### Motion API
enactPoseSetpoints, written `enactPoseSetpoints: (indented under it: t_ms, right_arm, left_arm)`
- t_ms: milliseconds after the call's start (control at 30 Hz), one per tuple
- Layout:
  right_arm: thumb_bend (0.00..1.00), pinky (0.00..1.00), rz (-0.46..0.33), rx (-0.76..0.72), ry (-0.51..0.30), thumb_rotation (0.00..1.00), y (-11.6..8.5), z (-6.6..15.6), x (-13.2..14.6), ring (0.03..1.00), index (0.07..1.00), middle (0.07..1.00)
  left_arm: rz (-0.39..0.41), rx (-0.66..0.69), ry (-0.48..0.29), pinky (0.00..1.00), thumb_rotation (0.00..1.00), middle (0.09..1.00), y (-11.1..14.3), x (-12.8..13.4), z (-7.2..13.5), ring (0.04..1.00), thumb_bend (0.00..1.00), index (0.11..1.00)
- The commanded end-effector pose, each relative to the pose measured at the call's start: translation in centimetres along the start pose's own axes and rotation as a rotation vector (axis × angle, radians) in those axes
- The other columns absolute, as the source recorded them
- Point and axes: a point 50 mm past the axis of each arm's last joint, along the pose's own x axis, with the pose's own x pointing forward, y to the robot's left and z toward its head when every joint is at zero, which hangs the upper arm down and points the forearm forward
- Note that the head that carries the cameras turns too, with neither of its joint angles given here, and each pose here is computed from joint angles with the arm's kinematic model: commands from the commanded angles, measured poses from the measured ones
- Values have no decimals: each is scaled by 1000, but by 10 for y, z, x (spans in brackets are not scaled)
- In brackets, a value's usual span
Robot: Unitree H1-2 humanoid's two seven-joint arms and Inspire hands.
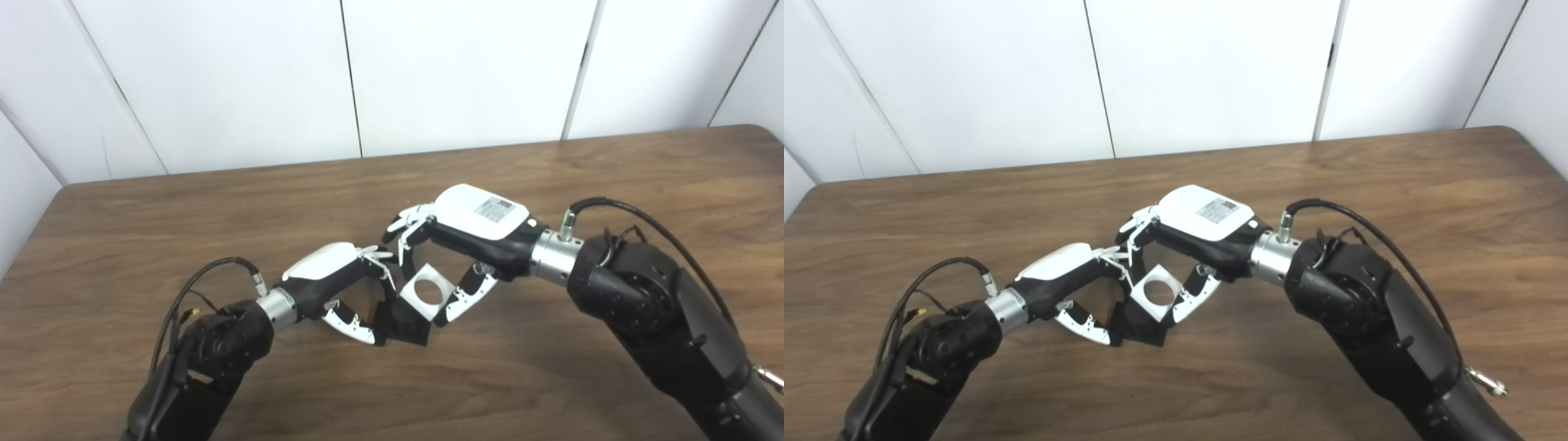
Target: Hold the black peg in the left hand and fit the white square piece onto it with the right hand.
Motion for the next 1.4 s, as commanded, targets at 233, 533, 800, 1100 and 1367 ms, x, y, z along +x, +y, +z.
enactPoseSetpoints:
  t_ms: [233,533,800,1100,1367]
  right_arm:
    - [516,770,-34,-51,-68,139,-10,8,17,851,481,808]
    - [516,777,-10,-40,-62,137,1,5,24,849,482,813]
    - [517,776,-2,-37,-58,136,4,1,26,848,481,808]
    - [517,763,6,-37,-43,135,12,-8,29,843,482,805]
    - [517,769,13,-30,-20,136,15,-16,30,844,482,807]
  left_arm:
    - [1,41,-24,986,79,930,3,6,10,999,520,494]
    - [2,33,-29,988,76,925,1,6,13,997,520,494]
    - [8,33,-33,983,76,923,0,6,14,994,520,494]
    - [4,27,-29,984,75,927,-1,5,14,993,521,493]
    - [3,31,-27,980,76,929,-1,4,14,992,520,493]
